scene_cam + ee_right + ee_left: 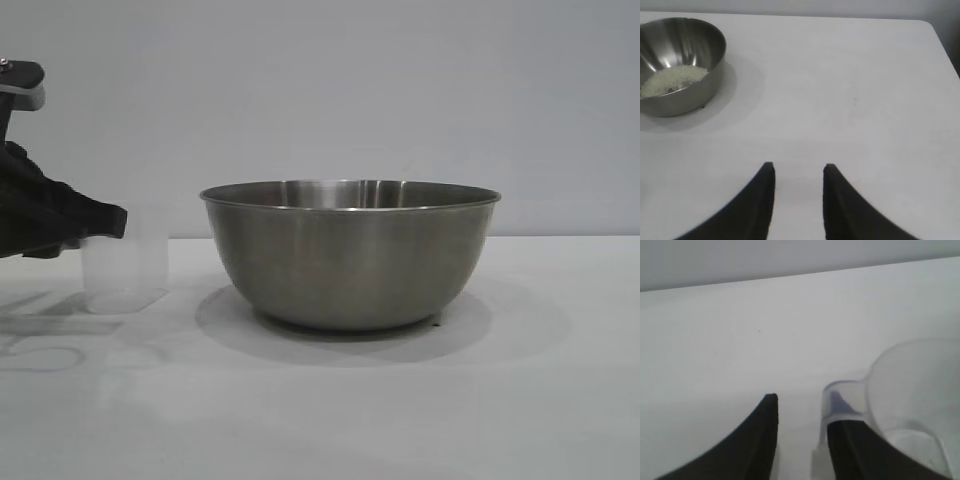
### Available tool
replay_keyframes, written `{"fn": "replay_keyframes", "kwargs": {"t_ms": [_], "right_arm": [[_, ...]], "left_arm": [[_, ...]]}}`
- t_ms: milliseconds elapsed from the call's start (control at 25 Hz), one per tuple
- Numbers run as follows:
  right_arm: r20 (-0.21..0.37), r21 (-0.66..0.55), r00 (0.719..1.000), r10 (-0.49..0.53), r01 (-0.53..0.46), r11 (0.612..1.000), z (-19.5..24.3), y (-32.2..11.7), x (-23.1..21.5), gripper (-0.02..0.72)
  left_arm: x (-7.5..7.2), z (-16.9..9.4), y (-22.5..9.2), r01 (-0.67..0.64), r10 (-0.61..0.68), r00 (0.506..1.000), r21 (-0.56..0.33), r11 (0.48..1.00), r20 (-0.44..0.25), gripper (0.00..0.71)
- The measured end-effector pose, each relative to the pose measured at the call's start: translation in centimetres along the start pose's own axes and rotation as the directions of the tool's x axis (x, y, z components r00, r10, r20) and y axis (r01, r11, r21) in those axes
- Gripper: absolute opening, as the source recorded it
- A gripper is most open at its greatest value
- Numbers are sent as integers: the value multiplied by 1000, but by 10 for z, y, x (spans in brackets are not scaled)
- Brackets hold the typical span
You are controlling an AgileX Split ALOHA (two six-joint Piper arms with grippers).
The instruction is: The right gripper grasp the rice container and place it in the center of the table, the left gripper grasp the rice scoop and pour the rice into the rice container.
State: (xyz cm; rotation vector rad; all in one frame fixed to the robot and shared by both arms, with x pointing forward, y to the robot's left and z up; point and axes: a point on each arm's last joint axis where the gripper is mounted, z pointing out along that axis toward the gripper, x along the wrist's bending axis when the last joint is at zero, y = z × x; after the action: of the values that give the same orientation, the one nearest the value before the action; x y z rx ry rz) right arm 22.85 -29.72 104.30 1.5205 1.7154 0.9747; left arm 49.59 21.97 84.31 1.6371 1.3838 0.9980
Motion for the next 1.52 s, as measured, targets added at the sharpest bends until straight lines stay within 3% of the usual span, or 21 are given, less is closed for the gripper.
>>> {"fn": "replay_keyframes", "kwargs": {"t_ms": [160, 360, 560, 920, 1200, 1280, 1520], "right_arm": [[0, 0, 1000, 0, 0, 1000, 0, 0, 0, 235], [0, 0, 1000, 0, 0, 1000, 0, 0, 0, 235], [0, 0, 1000, 0, 0, 1000, 0, 0, 0, 235], [0, 0, 1000, 0, 0, 1000, 0, 0, 0, 235], [0, 0, 1000, 0, 0, 1000, 0, 0, 0, 235], [0, 0, 1000, 0, 0, 1000, 0, 0, 0, 235], [0, 0, 1000, 0, 0, 1000, 0, 0, 0, 235]], "left_arm": [[3, -27, 4, -31, 31, 997, -7, 1000, 66, 231], [9, -55, 23, -5, 12, 996, -85, 996, 84, 231], [4, -72, 46, 30, -2, 983, -151, 988, 184, 231], [5, -99, 62, 10, -16, 968, 27, 1000, 251, 231], [3, -116, 102, -92, 27, 952, 202, 975, 304, 231], [5, -125, 119, -105, 36, 950, 210, 972, 310, 231], [16, -167, 162, -107, 38, 946, 198, 974, 321, 489]]}}
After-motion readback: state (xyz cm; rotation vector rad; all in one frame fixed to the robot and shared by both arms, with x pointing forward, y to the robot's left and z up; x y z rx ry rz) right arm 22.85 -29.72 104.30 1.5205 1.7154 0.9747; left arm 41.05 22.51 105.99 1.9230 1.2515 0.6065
